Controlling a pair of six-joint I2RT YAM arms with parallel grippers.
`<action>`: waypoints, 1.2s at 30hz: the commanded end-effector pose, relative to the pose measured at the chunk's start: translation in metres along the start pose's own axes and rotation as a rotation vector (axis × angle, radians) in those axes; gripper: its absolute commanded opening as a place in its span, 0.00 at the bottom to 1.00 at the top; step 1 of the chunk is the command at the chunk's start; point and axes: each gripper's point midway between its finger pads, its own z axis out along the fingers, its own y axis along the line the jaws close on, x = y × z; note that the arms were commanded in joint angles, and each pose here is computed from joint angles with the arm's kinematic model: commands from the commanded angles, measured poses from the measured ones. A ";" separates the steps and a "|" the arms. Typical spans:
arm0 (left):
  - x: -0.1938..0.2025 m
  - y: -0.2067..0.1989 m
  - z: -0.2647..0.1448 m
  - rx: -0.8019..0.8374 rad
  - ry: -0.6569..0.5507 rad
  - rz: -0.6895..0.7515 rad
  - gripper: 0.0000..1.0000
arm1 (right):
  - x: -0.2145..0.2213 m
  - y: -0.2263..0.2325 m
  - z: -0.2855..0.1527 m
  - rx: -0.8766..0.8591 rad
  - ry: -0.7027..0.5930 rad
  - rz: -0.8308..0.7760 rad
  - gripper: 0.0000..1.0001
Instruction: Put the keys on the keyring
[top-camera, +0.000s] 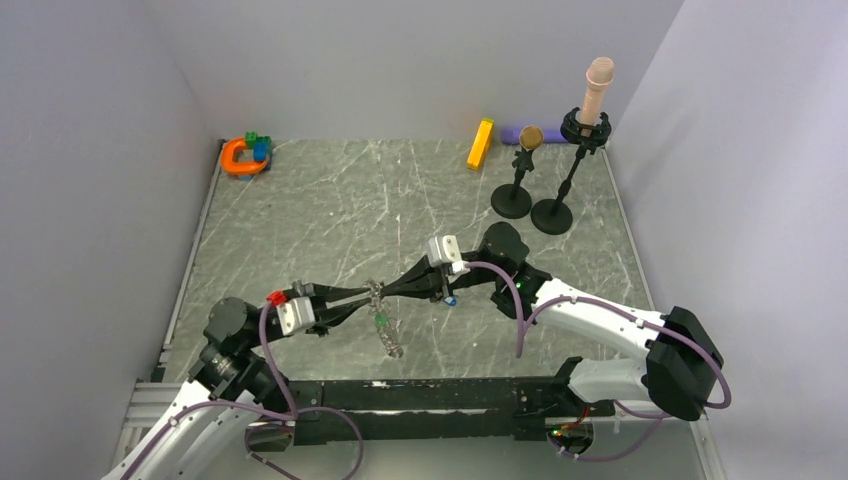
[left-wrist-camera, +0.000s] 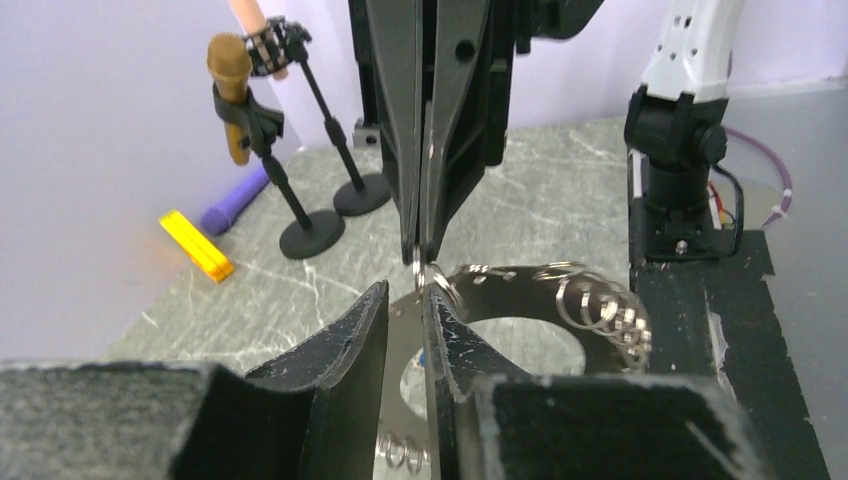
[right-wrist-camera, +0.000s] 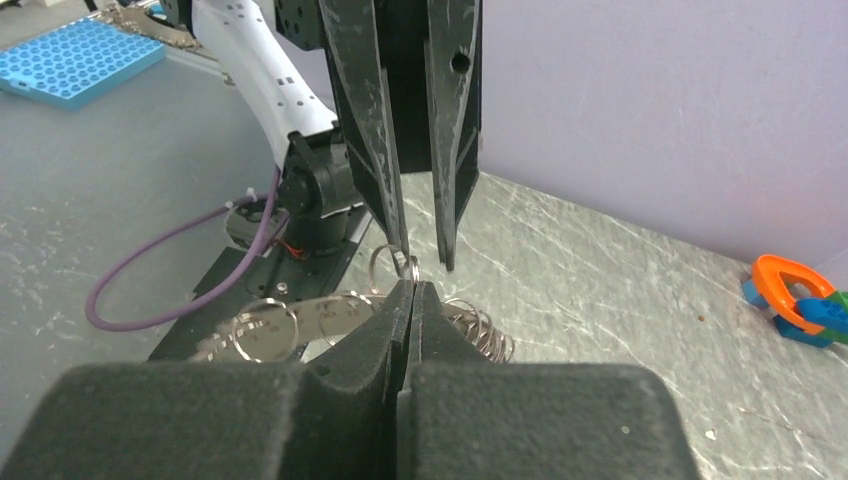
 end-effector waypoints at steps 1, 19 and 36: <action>-0.032 -0.008 -0.002 0.035 -0.123 0.043 0.25 | -0.019 -0.001 -0.003 0.012 -0.042 -0.069 0.00; -0.005 -0.001 0.006 0.024 -0.027 -0.014 0.22 | -0.023 -0.002 -0.002 0.011 -0.055 -0.066 0.00; -0.011 -0.004 0.012 0.059 -0.070 -0.036 0.06 | -0.019 -0.002 -0.002 0.020 -0.046 -0.034 0.00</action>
